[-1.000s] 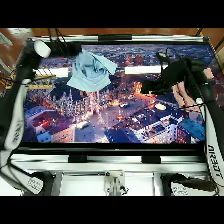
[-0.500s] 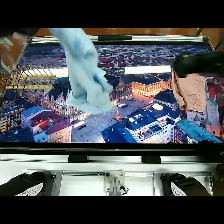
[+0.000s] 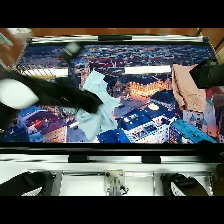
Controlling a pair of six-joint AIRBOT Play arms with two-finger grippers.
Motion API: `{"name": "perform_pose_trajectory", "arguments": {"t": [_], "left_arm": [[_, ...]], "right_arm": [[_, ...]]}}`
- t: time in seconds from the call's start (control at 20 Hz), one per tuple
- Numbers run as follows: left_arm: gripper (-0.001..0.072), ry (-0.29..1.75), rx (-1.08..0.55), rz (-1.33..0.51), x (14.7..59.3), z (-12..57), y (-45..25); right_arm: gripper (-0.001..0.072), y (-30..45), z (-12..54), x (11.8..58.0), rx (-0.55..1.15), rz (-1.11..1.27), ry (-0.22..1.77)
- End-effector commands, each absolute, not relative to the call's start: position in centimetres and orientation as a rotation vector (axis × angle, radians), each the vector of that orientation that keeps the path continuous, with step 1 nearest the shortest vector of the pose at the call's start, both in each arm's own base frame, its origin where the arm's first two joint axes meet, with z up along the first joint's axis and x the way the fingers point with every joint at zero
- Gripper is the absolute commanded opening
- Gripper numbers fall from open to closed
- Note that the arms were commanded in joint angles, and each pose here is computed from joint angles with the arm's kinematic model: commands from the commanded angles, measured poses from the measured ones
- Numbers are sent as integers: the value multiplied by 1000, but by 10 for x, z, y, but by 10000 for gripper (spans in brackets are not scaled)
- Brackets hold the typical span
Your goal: Fold the shirts.
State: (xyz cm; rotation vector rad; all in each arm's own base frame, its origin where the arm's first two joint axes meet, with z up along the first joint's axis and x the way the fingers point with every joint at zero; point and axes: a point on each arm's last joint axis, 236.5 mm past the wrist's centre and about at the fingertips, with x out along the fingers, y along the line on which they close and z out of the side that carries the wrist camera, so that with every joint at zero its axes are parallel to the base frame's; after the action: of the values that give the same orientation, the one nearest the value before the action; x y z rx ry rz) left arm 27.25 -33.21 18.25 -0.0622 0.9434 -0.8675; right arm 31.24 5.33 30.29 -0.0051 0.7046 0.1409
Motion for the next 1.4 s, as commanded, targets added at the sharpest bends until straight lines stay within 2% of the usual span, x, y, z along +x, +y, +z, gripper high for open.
{"name": "perform_pose_trajectory", "arguments": {"t": [0.0,0.05,0.1,0.2,0.35,0.45,0.6,0.75,0.9,1.0,1.25,1.35], "left_arm": [[60,993,-187,-941,228,126,-396],[335,1022,-154,-957,218,115,-403],[709,1042,-137,-953,217,110,-401],[720,1088,-51,-866,237,100,-364],[720,1176,50,-593,288,88,-258],[720,1235,26,-406,314,78,-189],[720,1296,-93,-262,327,52,-135],[720,1405,-144,-249,304,4,-127],[720,1433,-265,-292,285,-37,-150],[720,1421,-333,-299,283,-51,-163],[701,1415,-345,-309,291,-76,-186],[514,1390,-364,-318,297,-79,-197]], "right_arm": [[614,54,286,313,8,133,781],[614,55,281,315,16,128,800],[614,55,275,317,22,124,822],[614,56,258,319,15,119,896],[615,59,224,315,6,121,1054],[614,66,199,313,14,144,1133],[614,77,142,301,31,184,1279],[615,113,76,277,135,317,1428],[618,141,29,263,261,392,1481],[691,141,5,255,290,372,1510],[690,150,-31,226,301,394,1587],[690,161,-35,230,271,417,1546]]}}
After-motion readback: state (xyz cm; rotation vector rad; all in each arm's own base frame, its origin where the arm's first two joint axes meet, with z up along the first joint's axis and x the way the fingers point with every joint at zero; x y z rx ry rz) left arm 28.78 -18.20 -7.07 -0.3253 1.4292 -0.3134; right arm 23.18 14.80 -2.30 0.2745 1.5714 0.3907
